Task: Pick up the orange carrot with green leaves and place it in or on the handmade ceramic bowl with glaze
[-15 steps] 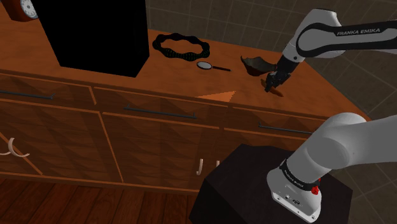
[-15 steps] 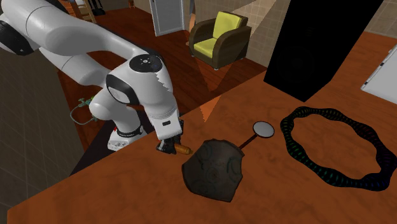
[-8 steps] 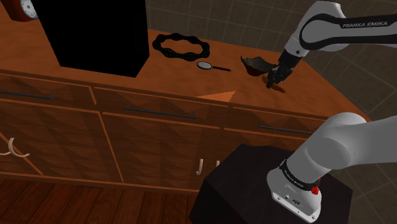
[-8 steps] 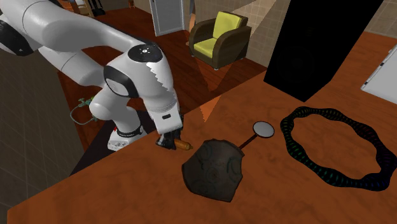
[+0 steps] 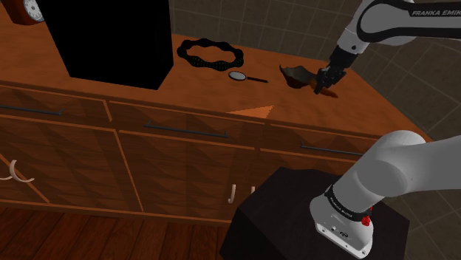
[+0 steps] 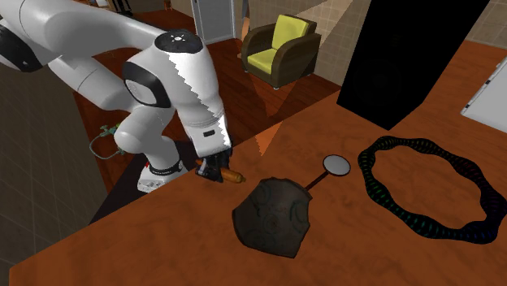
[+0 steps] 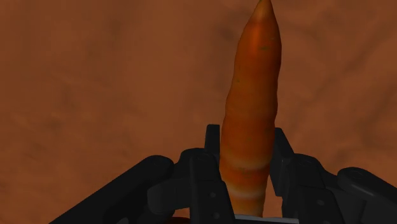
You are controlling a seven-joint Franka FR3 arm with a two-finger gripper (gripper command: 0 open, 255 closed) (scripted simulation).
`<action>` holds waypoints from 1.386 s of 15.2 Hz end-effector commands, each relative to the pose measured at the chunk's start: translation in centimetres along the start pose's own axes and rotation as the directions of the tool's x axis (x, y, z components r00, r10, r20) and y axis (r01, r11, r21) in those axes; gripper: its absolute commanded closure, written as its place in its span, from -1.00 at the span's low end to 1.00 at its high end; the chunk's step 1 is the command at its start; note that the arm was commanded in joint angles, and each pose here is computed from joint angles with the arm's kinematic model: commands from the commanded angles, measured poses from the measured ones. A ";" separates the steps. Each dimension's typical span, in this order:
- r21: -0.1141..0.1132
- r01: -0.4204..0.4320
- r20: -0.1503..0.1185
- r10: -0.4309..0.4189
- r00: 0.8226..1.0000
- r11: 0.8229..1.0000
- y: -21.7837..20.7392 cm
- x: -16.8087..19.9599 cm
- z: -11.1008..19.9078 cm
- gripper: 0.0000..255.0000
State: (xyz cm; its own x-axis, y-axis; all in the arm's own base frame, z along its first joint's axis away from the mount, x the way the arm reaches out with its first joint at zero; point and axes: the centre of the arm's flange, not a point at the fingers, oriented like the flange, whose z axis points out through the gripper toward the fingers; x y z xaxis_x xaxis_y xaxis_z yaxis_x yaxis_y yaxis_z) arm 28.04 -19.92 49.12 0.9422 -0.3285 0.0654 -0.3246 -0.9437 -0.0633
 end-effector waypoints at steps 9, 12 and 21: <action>0.000 0.000 0.000 0.000 1.000 1.000 -0.4 0.4 -5.3 1.00; 0.000 0.000 0.000 0.000 1.000 1.000 -0.5 0.5 -6.9 1.00; 0.000 0.000 0.000 0.000 1.000 1.000 1.3 8.2 -7.9 1.00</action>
State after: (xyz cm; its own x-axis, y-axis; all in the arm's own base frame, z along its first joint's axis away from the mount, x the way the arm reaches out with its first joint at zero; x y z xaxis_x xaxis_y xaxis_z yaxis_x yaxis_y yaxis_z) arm 33.46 -23.33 57.51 0.9423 -0.3285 0.0649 -0.3245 -0.9436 -0.0649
